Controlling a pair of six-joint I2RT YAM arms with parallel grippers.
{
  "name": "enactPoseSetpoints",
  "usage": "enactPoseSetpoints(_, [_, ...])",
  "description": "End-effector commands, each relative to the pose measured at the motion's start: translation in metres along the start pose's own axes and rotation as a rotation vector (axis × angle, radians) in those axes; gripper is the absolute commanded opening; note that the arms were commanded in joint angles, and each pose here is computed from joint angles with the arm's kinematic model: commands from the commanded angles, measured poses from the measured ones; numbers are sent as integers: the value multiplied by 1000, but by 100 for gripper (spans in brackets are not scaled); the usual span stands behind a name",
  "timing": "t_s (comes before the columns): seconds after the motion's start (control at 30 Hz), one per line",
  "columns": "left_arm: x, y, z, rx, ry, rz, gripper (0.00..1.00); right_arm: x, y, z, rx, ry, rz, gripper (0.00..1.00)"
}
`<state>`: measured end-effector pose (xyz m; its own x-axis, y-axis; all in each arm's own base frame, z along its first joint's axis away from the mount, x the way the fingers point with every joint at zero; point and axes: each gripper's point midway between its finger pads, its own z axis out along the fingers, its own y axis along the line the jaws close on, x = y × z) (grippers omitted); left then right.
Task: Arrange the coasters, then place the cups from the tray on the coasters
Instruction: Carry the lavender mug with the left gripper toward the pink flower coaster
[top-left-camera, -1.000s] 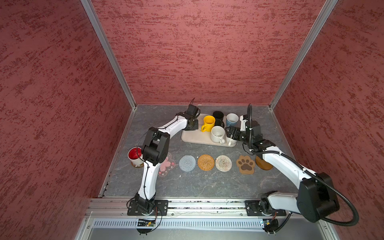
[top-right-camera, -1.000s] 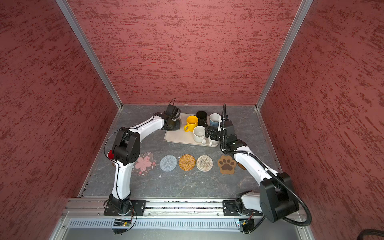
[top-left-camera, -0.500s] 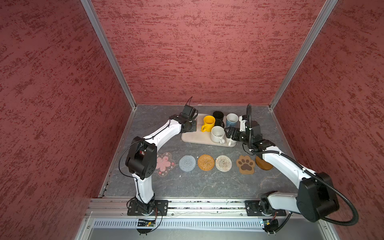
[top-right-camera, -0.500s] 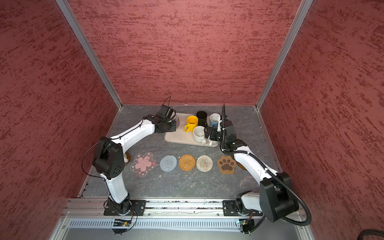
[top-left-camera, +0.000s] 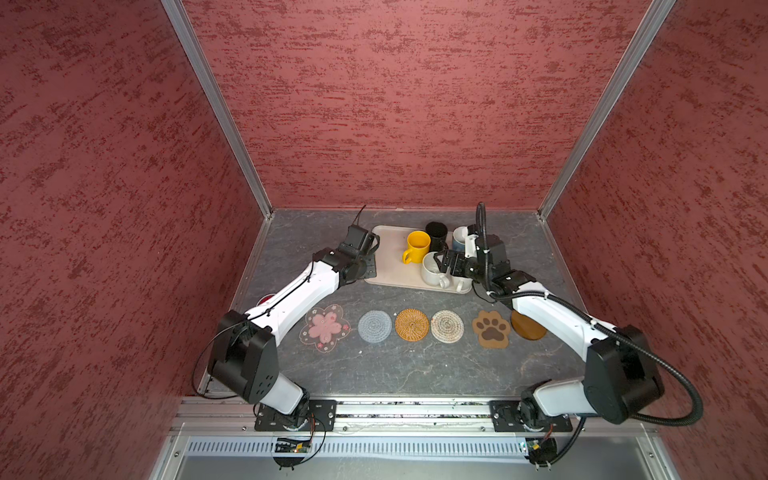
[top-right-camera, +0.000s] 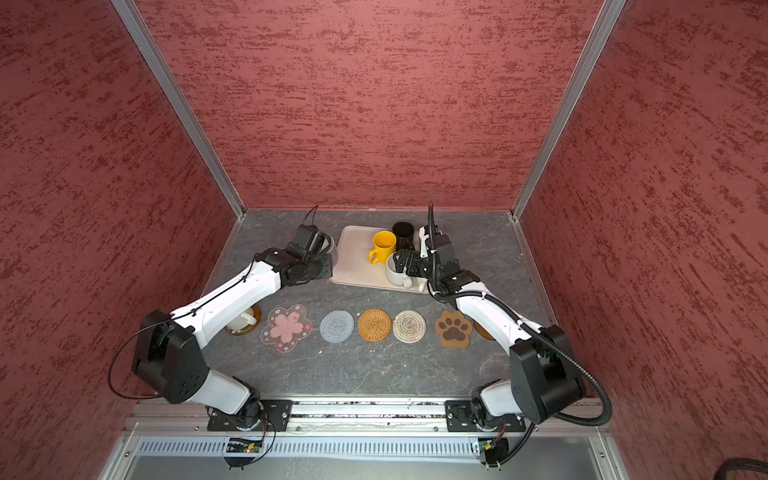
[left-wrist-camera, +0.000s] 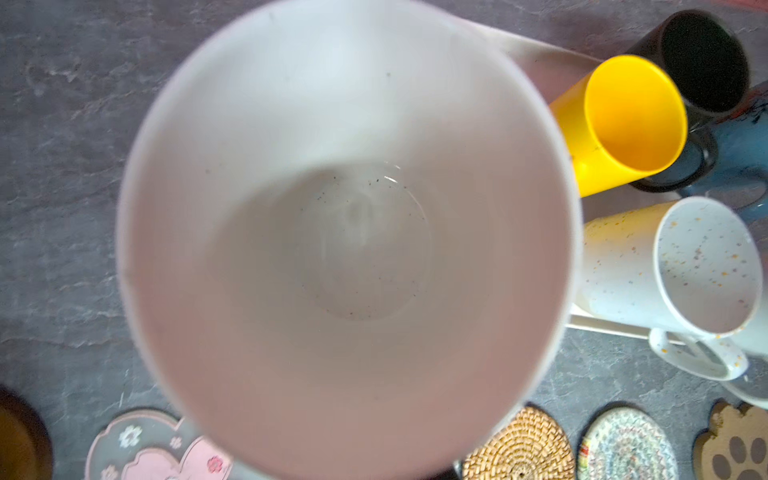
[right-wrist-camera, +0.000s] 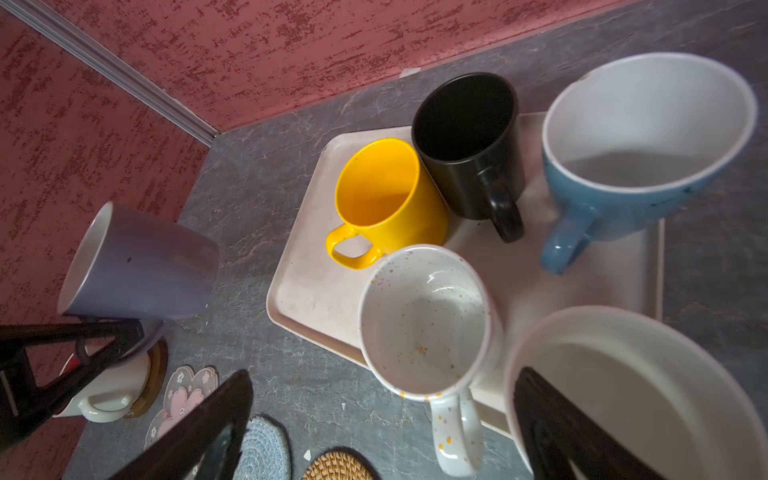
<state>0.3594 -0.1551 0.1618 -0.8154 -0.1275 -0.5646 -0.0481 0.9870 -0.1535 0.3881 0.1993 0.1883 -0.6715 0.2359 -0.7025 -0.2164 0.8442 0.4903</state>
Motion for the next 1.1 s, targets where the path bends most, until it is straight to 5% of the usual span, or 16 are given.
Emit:
enactPoseSetpoints(0.0, [-2,14,-12,-30,-75,-54,0,-19,27,2,-63,-44,-24,99])
enactPoseSetpoints(1.07, [116,100,-59,-237,-76,-206,0,-2,96,74,-136,78,-107,99])
